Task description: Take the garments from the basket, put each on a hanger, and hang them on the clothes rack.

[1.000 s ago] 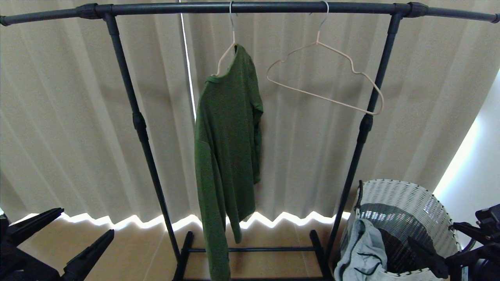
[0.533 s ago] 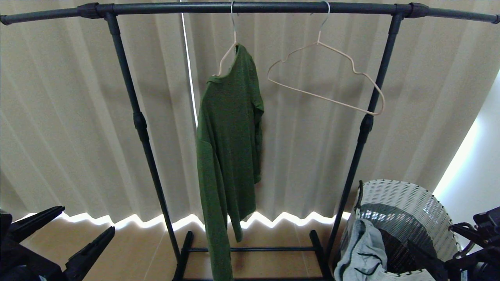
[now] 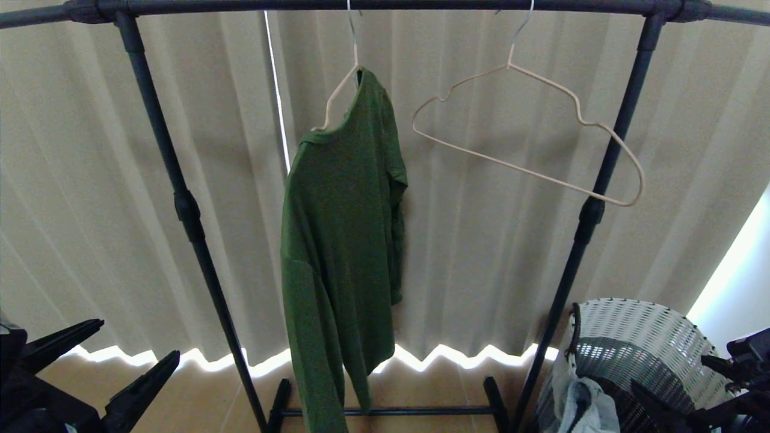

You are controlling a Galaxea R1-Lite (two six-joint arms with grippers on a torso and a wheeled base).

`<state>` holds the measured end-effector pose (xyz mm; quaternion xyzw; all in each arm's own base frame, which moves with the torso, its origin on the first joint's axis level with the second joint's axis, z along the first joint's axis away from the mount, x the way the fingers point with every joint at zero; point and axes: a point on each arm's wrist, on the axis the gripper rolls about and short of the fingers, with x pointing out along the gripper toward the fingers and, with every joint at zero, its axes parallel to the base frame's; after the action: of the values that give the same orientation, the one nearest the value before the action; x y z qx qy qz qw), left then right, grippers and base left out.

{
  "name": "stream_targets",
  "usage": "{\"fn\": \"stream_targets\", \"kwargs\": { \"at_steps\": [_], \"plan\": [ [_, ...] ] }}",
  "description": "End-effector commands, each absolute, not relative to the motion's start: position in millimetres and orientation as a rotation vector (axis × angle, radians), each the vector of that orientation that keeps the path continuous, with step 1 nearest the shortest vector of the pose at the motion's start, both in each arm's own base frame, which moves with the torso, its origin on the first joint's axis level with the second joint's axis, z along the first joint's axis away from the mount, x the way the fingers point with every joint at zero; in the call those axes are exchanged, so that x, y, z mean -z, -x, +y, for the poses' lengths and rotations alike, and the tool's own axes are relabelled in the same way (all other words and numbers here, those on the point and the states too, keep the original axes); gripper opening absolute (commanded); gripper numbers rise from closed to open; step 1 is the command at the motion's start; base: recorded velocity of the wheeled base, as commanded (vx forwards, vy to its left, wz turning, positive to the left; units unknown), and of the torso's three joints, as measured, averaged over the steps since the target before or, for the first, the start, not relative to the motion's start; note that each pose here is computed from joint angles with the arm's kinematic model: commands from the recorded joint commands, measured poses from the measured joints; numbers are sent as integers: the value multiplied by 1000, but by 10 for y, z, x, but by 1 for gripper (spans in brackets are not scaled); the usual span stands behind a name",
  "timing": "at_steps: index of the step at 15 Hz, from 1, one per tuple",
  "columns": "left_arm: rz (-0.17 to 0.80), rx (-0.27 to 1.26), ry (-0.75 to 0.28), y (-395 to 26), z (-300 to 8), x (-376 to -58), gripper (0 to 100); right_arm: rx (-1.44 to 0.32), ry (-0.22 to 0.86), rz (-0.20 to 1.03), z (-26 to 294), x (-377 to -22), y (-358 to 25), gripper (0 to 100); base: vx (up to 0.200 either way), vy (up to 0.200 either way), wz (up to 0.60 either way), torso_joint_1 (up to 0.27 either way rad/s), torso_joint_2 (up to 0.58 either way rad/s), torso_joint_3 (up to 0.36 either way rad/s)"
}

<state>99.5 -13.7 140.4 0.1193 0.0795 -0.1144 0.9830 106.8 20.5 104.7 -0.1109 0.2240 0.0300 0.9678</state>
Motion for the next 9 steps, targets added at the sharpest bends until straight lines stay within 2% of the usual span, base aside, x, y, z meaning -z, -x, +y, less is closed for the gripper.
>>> {"fn": "stream_targets", "kwargs": {
  "at_steps": [1,3,6,9],
  "plan": [
    [166,233,-242,-983,-138,-1384,100,-48,263,470,193,-1005,-1038,100,0,0,0,0,0,0],
    [166,233,-242,-983,-138,-1384,100,-46,311,483,186,-980,-1023,100,0,0,0,0,0,0],
    [134,229,-241,-962,-135,-1429,100,-39,308,495,177,-966,-1031,100,0,0,0,0,0,0],
    [113,230,-241,-930,-133,-1448,100,-44,329,584,161,-885,-967,100,0,0,0,0,0,0]
  ]
}}
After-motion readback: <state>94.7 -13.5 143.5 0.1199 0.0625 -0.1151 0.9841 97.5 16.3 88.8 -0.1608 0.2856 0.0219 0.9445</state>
